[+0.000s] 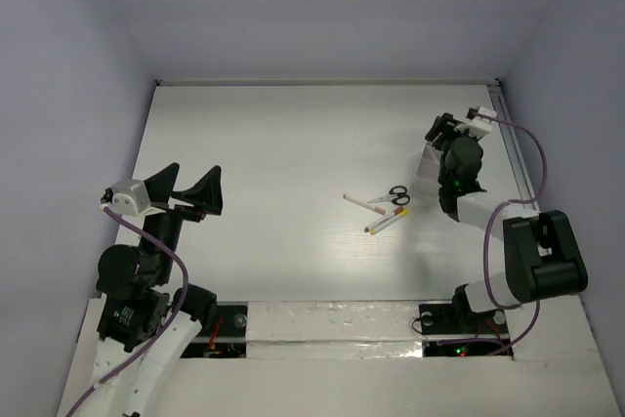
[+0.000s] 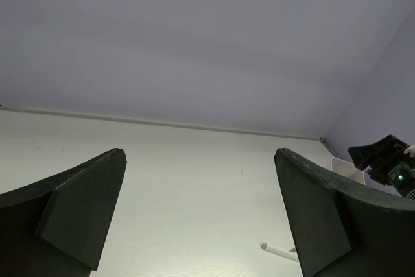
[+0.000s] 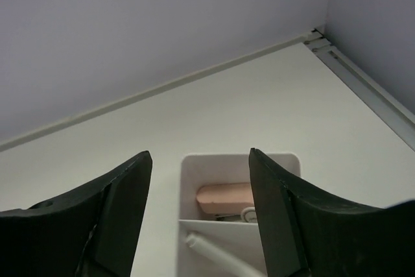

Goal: Sort the stationery into containers
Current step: Place the pen in the storage box, then pick up the pen from the center of the board.

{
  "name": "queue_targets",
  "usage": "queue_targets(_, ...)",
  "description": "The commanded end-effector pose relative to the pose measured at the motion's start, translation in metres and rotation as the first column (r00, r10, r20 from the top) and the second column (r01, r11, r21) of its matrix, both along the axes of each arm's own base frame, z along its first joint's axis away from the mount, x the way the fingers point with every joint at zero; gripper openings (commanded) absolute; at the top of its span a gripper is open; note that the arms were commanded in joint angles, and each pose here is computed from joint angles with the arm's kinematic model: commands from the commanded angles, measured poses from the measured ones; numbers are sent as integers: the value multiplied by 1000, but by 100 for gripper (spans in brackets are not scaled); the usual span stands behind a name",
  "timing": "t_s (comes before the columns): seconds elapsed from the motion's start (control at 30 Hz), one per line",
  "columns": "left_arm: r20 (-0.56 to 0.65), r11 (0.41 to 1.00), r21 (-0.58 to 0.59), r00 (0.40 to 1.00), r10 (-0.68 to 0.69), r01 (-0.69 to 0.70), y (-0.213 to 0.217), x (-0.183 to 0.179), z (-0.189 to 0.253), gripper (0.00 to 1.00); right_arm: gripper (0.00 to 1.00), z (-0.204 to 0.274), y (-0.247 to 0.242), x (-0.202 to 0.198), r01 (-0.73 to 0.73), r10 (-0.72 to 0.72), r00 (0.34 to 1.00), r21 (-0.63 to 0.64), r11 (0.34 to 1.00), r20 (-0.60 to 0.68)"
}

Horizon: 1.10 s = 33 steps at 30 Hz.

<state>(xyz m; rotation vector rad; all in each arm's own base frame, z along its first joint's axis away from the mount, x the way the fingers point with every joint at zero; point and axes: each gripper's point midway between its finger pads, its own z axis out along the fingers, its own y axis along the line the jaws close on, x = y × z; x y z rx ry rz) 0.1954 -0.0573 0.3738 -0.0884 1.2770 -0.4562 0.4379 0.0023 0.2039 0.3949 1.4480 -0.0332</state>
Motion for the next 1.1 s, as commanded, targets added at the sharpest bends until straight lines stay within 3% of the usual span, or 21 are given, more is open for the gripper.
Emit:
queue_targets(0.0,18,1000,-8,1000,-15,15,-4,2,5,99,66,26,49,8,-221,220,974,-1,975,-56)
queue_targets(0.03,16,1000,-6,1000,-15,15,-4,3,4,99,64,40,64,11,-280,280,958,0,960,-60)
queue_targets(0.1,17,1000,-8,1000,-15,15,-4,2,4,99,61,24,93,5,-399,396,903,15,917,-168)
queue_targets(0.23,12,1000,-3,1000,-18,18,-5,4,3,99,44,-6,155,-7,-605,581,728,58,794,-364)
queue_targets(0.27,10,1000,-2,1000,-18,18,-5,4,2,99,44,-25,174,-20,-643,605,655,85,761,-453)
queue_targets(0.3,11,1000,-2,1000,-19,19,-6,4,2,99,44,-21,186,-19,-671,621,626,80,737,-472)
queue_targets(0.37,10,1000,-2,1000,-18,18,-5,4,2,99,46,-65,212,-39,-735,625,474,112,669,-621)
queue_targets(0.5,7,1000,-2,1000,-15,15,-5,5,2,99,55,-105,243,-56,-797,610,298,160,582,-734)
queue_targets(0.7,7,1000,-2,1000,-16,16,-5,5,2,99,65,-140,258,-72,-806,569,182,210,554,-802)
queue_targets(1.07,8,1000,-1,1000,-24,24,-7,4,2,99,64,-164,251,-92,-817,504,91,225,532,-859)
